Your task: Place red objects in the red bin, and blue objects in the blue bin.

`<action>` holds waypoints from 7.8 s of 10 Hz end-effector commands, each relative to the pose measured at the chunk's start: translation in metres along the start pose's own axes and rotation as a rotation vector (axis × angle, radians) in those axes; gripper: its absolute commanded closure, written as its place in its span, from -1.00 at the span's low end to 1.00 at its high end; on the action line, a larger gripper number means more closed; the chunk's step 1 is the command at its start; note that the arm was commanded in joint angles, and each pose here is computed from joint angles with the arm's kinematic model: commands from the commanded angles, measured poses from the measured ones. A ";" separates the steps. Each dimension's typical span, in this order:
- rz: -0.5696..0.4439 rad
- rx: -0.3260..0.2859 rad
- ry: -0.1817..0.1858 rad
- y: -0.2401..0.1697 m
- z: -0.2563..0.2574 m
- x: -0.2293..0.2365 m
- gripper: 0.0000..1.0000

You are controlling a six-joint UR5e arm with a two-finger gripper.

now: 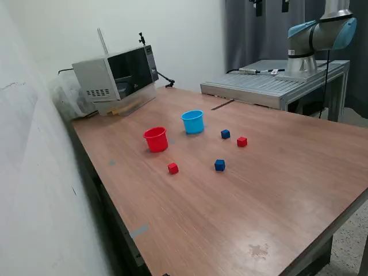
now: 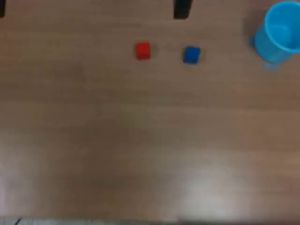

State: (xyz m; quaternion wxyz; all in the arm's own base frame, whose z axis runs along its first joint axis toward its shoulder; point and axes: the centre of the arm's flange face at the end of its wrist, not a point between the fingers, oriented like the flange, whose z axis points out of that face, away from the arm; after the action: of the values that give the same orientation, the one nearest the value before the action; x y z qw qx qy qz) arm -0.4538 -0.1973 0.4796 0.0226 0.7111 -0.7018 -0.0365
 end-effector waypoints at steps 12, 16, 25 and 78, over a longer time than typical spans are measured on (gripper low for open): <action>0.230 0.082 -0.020 0.125 0.302 -0.115 -1.00; 0.203 0.119 -0.019 0.130 0.352 -0.114 -1.00; 0.109 0.155 -0.010 0.128 0.383 -0.115 1.00; -0.458 -0.024 0.051 0.266 0.379 0.031 -1.00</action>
State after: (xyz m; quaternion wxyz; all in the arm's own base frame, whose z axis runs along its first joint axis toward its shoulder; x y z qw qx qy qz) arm -0.7482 -0.2260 0.1256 0.0398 0.8522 -0.5208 -0.0316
